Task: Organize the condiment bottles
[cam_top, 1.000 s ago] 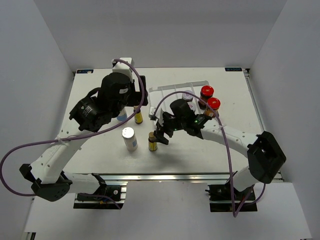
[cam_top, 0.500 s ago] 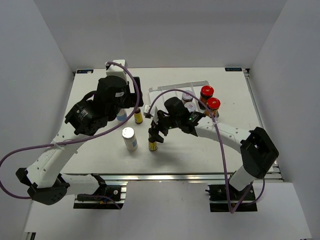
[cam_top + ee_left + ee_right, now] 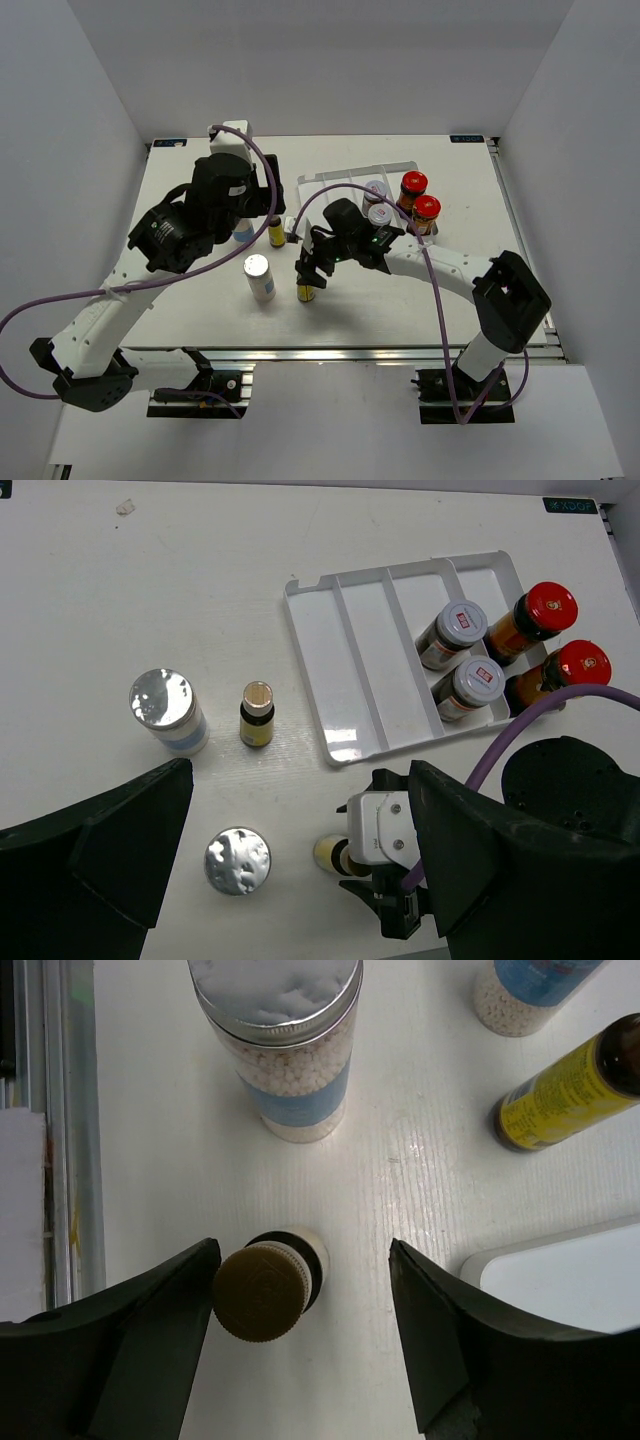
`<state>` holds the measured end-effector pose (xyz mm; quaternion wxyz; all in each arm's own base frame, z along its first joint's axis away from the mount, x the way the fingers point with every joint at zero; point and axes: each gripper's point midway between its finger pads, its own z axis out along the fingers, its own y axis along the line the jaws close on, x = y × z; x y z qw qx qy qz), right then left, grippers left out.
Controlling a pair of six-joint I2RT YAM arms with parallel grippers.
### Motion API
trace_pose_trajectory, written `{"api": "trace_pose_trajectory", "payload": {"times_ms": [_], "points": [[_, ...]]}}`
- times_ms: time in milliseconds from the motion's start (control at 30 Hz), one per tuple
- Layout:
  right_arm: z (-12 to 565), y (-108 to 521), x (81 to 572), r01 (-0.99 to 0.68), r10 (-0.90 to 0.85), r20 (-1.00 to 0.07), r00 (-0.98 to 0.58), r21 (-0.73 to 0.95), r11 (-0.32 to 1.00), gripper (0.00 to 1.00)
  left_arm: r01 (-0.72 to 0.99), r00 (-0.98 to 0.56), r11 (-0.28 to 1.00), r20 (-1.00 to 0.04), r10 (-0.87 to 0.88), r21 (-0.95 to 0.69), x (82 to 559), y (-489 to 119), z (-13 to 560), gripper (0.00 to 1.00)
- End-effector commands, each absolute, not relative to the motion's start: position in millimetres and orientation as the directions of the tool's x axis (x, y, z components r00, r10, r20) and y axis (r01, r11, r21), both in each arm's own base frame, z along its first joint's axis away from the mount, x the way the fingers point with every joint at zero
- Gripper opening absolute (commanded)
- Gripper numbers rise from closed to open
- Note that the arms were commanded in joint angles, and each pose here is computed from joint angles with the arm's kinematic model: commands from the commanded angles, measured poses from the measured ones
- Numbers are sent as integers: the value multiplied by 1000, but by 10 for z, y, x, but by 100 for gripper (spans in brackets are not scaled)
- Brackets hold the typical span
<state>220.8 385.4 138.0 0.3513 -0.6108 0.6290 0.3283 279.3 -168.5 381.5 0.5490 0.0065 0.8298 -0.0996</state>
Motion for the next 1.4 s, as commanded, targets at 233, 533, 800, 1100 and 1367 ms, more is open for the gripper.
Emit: {"api": "trace_pose_trajectory", "payload": {"times_ms": [233,533,800,1100,1367], "points": [[1412,3892,2119,-999,-522,-852,37,-27,-27,58,109,-378,978,-917,-123,-176,2739,-1615,3867,98],[1420,3882,2041,-997,-522,-852,49,-14,-70,22,100,-373,979,-919,-128,-176,2720,-1571,3871,98],[1706,3855,2020,-998,-489,-870,59,-34,-59,0,98,-368,979,-921,-132,-179,2715,-1558,3888,98],[2163,3920,2066,-998,-428,-902,63,-56,-29,0,101,-367,978,-921,-133,-182,2721,-1571,3897,98],[2306,3897,2238,-996,-415,-908,50,-75,42,0,94,-369,979,-919,-137,-183,2706,-1549,3882,98]]}}
